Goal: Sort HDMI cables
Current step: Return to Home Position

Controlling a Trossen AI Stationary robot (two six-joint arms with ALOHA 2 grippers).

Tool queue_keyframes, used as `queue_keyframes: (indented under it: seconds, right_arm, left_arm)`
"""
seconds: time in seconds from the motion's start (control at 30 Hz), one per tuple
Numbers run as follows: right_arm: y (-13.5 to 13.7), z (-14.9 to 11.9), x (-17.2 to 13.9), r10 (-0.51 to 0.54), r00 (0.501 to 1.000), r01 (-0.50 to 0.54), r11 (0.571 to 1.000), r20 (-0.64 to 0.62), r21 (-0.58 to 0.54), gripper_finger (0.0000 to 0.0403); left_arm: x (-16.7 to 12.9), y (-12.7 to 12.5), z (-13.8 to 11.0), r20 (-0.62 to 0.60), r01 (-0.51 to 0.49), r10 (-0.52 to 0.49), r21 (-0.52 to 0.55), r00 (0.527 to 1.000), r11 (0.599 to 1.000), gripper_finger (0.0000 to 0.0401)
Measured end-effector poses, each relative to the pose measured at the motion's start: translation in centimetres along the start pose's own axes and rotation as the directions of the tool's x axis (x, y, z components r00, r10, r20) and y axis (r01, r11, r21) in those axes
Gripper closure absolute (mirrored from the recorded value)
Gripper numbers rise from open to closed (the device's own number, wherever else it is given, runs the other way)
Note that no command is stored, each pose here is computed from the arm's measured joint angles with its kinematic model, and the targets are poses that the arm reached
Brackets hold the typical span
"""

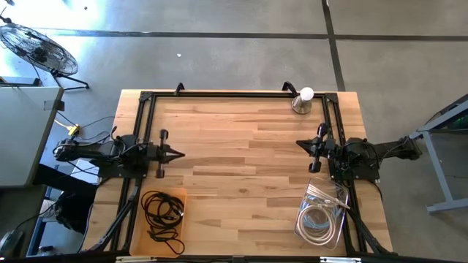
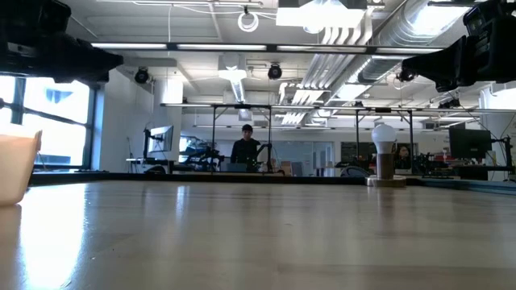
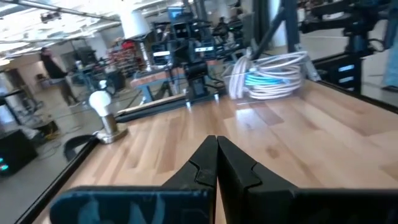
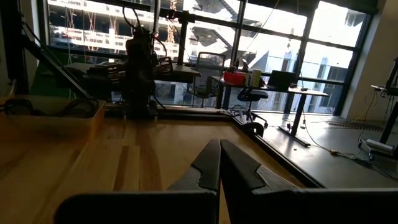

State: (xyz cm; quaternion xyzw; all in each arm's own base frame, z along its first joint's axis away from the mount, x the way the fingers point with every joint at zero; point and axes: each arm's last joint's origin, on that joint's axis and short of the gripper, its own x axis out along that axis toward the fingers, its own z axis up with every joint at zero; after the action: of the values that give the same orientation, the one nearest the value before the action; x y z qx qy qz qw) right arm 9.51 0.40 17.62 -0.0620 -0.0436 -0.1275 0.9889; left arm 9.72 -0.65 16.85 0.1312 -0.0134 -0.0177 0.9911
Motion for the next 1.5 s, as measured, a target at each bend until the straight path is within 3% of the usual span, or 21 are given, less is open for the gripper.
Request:
queue_keyframes:
  seconds: [1.5]
  right_arm:
    - [0.00, -0.01, 0.00, 0.000, 1.000, 0.000, 1.000, 0.000, 0.000, 0.0402]
  left_arm:
    - [0.00, -0.10, -0.03, 0.002, 0.030, -0.030, 0.000, 1.000, 1.000, 0.0401]
